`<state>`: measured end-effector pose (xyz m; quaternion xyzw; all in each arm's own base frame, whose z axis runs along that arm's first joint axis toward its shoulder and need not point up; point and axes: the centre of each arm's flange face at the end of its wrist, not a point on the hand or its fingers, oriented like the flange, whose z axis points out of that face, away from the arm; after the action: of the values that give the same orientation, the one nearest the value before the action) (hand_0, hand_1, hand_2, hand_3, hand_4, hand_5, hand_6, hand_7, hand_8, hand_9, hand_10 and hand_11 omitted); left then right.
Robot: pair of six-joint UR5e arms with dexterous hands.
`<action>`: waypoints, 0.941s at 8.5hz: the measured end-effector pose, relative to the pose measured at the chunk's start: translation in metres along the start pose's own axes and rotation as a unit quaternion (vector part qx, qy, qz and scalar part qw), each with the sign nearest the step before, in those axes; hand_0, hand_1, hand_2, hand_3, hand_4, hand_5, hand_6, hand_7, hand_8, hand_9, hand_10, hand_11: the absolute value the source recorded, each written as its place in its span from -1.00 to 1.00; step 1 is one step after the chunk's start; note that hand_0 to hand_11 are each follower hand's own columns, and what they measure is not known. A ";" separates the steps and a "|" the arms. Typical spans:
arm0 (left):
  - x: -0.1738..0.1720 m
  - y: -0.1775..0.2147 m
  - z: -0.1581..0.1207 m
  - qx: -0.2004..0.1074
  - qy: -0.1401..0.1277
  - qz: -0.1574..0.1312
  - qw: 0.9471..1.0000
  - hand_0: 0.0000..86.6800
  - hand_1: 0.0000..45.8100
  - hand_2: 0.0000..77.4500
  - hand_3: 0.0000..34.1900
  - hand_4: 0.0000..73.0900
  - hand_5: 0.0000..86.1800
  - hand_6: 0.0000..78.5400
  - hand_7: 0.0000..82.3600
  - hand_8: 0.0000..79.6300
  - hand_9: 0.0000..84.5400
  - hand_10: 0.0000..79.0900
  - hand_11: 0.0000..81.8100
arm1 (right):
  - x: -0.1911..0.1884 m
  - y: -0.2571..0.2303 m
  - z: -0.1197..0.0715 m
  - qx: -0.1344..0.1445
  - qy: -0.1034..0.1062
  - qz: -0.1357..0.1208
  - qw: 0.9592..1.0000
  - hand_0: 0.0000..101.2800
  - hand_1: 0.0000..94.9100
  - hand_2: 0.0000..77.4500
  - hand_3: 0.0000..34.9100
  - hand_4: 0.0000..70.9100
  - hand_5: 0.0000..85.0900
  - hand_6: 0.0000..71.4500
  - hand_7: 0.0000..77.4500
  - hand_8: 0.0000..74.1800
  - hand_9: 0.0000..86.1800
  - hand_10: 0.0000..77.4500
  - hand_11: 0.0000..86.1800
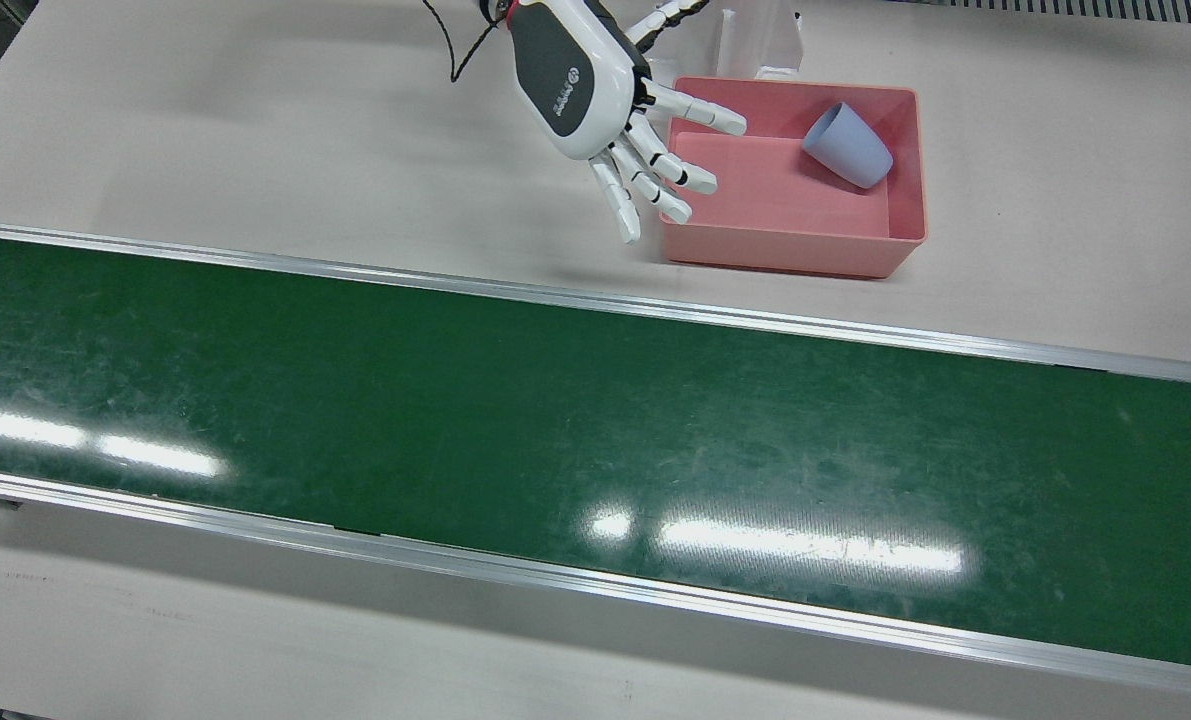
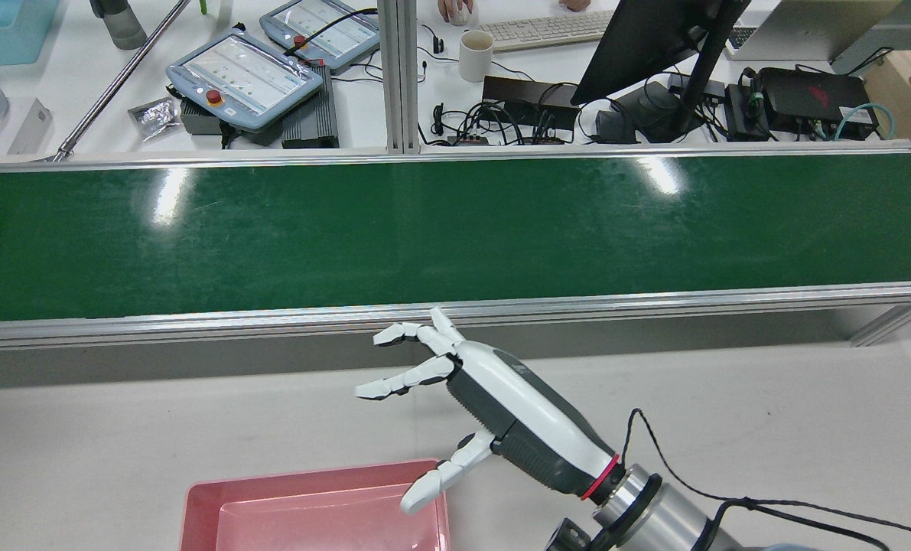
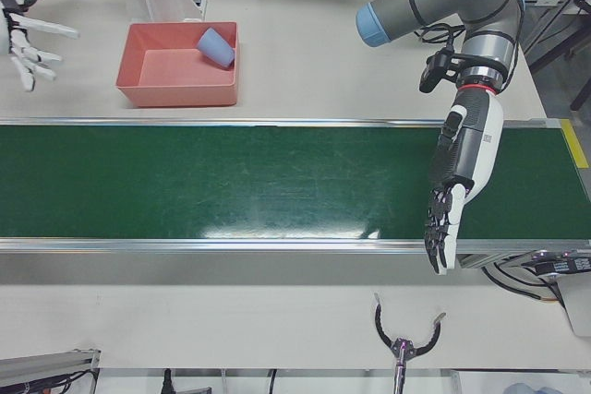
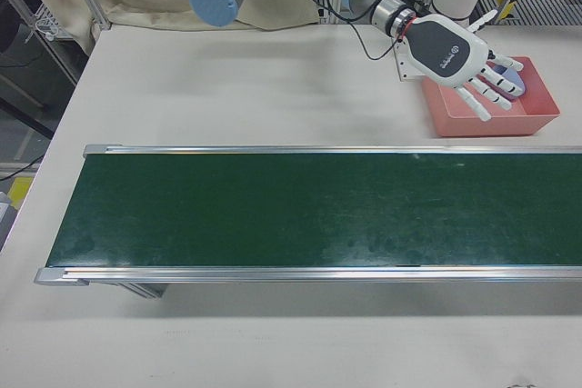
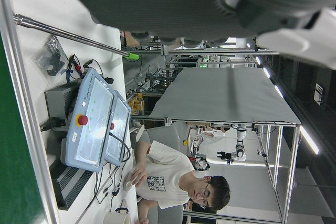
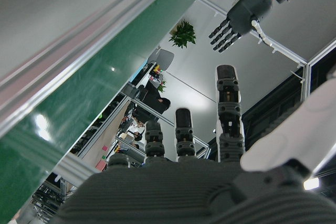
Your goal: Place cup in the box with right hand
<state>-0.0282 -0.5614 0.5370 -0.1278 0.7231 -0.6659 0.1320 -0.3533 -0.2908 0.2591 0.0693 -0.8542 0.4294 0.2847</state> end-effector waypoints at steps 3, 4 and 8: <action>0.000 0.000 0.000 0.000 0.000 0.000 1.000 -1.00 -0.98 -0.99 -1.00 -1.00 -1.00 -1.00 -1.00 -1.00 -0.99 -1.00 -1.00 | -0.067 -0.114 0.003 0.041 0.006 0.002 0.999 -0.39 -0.92 -0.37 -0.82 0.25 -0.99 -0.80 -0.01 -0.76 -0.60 -0.97 -0.97; 0.000 0.000 0.000 0.000 0.000 0.000 1.000 -1.00 -0.98 -0.99 -1.00 -1.00 -1.00 -1.00 -1.00 -1.00 -1.00 -1.00 -1.00 | -0.075 -0.156 0.006 0.071 0.010 0.008 0.997 -0.13 -0.90 -0.16 -0.99 0.40 -0.99 -0.80 0.06 -0.74 -0.54 -0.94 -0.97; 0.000 -0.001 0.000 0.000 0.000 0.000 1.000 -1.00 -0.98 -1.00 -1.00 -1.00 -1.00 -1.00 -1.00 -1.00 -1.00 -1.00 -1.00 | -0.172 -0.348 -0.021 0.191 -0.037 0.027 0.981 -0.18 -0.83 -0.41 -1.00 0.43 -0.87 -0.77 -0.03 -0.65 -0.52 -0.86 -0.82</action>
<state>-0.0282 -0.5615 0.5375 -0.1280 0.7229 -0.6660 0.1322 -0.0760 -0.5130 0.4170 0.1154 -0.7682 0.5890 0.2228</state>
